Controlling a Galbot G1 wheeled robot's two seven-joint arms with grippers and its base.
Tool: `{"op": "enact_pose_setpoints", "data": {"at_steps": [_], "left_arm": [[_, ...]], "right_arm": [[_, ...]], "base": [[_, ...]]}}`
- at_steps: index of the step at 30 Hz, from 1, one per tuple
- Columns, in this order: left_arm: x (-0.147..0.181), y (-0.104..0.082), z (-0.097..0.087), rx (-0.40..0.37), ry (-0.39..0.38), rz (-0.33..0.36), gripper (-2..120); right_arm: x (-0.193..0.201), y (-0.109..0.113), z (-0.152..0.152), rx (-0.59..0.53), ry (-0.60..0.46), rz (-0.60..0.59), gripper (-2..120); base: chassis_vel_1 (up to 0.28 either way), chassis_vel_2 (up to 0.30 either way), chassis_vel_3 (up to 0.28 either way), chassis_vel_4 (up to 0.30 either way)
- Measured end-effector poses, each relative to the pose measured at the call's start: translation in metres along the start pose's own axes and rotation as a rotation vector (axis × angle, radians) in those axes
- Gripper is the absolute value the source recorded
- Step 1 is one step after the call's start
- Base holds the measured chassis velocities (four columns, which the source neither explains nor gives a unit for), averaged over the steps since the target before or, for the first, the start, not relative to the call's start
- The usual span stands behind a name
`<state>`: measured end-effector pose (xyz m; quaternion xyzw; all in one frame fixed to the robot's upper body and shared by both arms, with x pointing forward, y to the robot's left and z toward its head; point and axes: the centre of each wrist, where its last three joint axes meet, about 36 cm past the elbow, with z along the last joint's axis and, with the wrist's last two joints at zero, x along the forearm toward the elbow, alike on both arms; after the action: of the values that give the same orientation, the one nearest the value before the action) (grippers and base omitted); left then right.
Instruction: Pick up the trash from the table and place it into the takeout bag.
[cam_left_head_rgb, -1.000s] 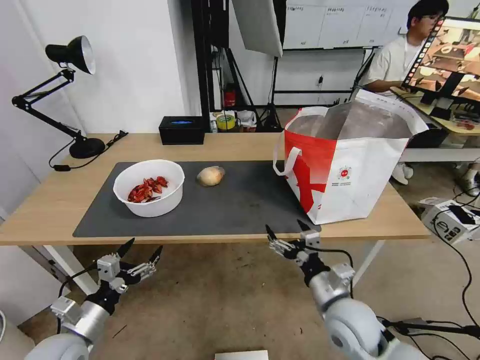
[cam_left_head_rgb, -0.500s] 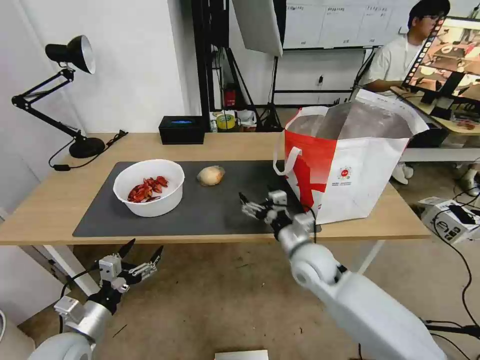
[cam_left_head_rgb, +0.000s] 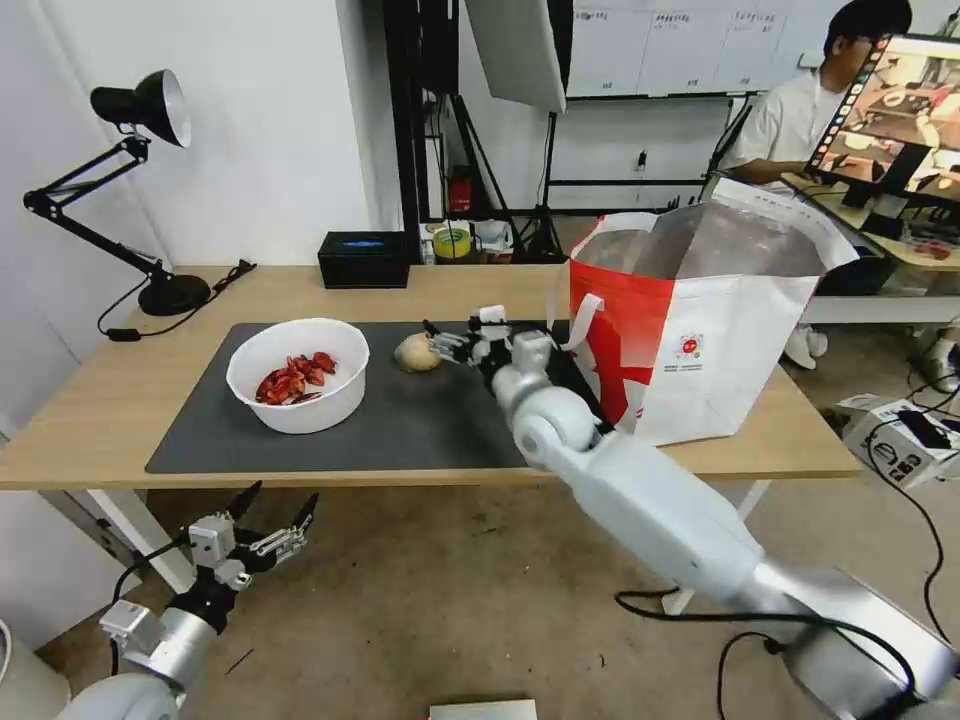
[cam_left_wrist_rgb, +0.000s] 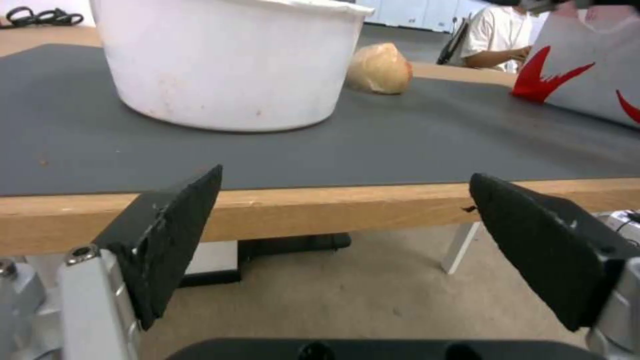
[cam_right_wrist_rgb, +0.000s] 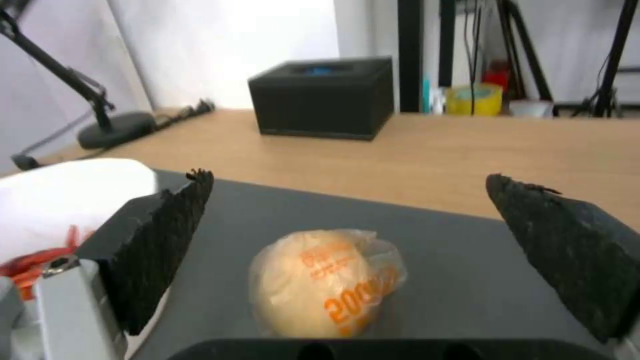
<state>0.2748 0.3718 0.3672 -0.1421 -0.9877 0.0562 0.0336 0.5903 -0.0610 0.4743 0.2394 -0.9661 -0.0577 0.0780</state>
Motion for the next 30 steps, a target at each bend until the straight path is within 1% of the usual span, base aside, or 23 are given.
{"op": "enact_pose_setpoints", "data": {"at_steps": [1, 2, 3, 4, 6, 7, 10, 17, 19, 22, 30], "left_arm": [[0.000, 0.000, 0.000, 0.001, 0.001, 0.000, 100], [0.000, 0.000, 0.000, 0.001, 0.001, 0.000, 100], [0.002, -0.001, 0.001, -0.001, 0.005, 0.000, 100], [0.002, -0.001, 0.001, -0.001, 0.005, 0.000, 100], [0.004, -0.001, 0.002, -0.006, 0.015, 0.001, 100], [0.006, 0.001, 0.003, -0.010, 0.020, -0.001, 100], [0.007, 0.002, 0.002, -0.013, 0.017, -0.008, 100], [0.009, 0.003, 0.000, -0.013, 0.007, -0.014, 100], [0.009, 0.003, -0.001, -0.013, 0.005, -0.016, 100], [0.010, 0.006, -0.004, -0.018, -0.003, -0.022, 100], [0.015, 0.010, -0.003, -0.022, -0.008, -0.030, 100]], "right_arm": [[-0.012, -0.002, -0.002, -0.006, 0.021, -0.001, 100], [-0.012, -0.002, -0.002, -0.006, 0.021, -0.001, 100], [-0.026, -0.003, -0.006, -0.016, 0.048, -0.004, 100], [-0.026, -0.003, -0.006, -0.016, 0.048, -0.004, 100], [-0.040, -0.003, -0.013, -0.024, 0.077, -0.013, 100], [-0.050, -0.001, -0.017, -0.021, 0.097, -0.025, 100], [-0.061, 0.003, -0.021, -0.006, 0.124, -0.040, 100], [-0.080, 0.017, -0.016, 0.020, 0.179, -0.028, 100], [-0.082, 0.018, -0.015, 0.033, 0.190, -0.022, 100], [-0.089, 0.017, -0.016, 0.078, 0.236, -0.004, 100], [-0.095, 0.017, -0.017, 0.127, 0.293, -0.001, 100]], "base": [[0.000, 0.000, 0.000, 0.000], [0.000, 0.000, 0.000, 0.000], [0.000, 0.000, 0.000, 0.000], [0.000, 0.000, 0.000, 0.000], [0.000, 0.000, 0.000, 0.000], [0.000, 0.000, 0.000, 0.000], [0.000, 0.000, 0.000, 0.000], [0.000, 0.000, 0.000, 0.000], [0.000, 0.000, 0.000, 0.000], [0.000, 0.000, 0.000, 0.000], [0.000, 0.000, 0.000, 0.000]]}}
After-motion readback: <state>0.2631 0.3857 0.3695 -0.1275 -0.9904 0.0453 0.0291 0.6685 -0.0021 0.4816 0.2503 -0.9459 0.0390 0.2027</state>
